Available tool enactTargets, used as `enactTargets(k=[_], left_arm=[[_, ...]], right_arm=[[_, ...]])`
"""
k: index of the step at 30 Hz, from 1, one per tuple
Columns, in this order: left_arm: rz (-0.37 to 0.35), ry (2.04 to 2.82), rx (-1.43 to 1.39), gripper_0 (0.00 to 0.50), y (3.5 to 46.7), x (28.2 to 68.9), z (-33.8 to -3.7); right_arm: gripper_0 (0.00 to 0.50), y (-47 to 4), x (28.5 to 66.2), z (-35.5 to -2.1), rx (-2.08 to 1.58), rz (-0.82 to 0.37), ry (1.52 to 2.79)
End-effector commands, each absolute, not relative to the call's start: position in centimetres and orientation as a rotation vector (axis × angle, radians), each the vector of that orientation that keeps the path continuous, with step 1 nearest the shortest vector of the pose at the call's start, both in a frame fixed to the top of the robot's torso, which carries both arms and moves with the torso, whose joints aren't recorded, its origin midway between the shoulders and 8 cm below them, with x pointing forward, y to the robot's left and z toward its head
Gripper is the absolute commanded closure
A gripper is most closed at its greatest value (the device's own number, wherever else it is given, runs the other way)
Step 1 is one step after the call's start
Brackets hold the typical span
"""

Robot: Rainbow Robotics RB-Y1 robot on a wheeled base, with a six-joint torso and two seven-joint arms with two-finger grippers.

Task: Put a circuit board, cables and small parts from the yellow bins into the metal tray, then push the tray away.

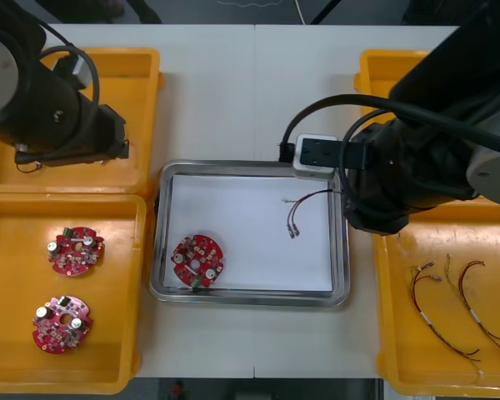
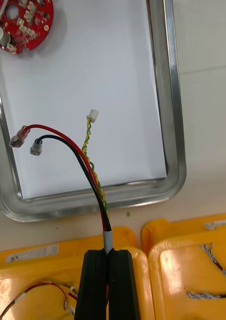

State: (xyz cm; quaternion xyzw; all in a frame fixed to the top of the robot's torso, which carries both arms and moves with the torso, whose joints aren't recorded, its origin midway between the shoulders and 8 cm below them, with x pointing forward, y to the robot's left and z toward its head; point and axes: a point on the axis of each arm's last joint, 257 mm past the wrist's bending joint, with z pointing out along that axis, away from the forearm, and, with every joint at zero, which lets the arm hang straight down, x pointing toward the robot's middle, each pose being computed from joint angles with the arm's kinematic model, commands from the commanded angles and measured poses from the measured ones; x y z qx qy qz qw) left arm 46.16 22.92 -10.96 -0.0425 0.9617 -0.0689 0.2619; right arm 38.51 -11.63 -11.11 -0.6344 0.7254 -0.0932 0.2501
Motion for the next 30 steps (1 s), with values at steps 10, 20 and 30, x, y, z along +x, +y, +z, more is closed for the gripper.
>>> enactTargets(k=[10, 20, 30], left_arm=[[0.038, 2.54, -0.162, 0.0, 34.0, 51.0, -5.7], [0.134, 2.592, -0.239, 0.0, 39.3, 52.5, -6.9], [0.045, 2.54, -0.45, 0.0, 42.1, 54.4, -5.6]], right_arm=[[0.5, -5.9, 39.4, -14.1, -1.818, -0.335, 1.918], [0.5, -4.8, 39.5, -19.4, -1.896, -0.385, 1.885], [0.5, -3.4, 40.1, -23.5, -1.911, -0.309, 1.901]])
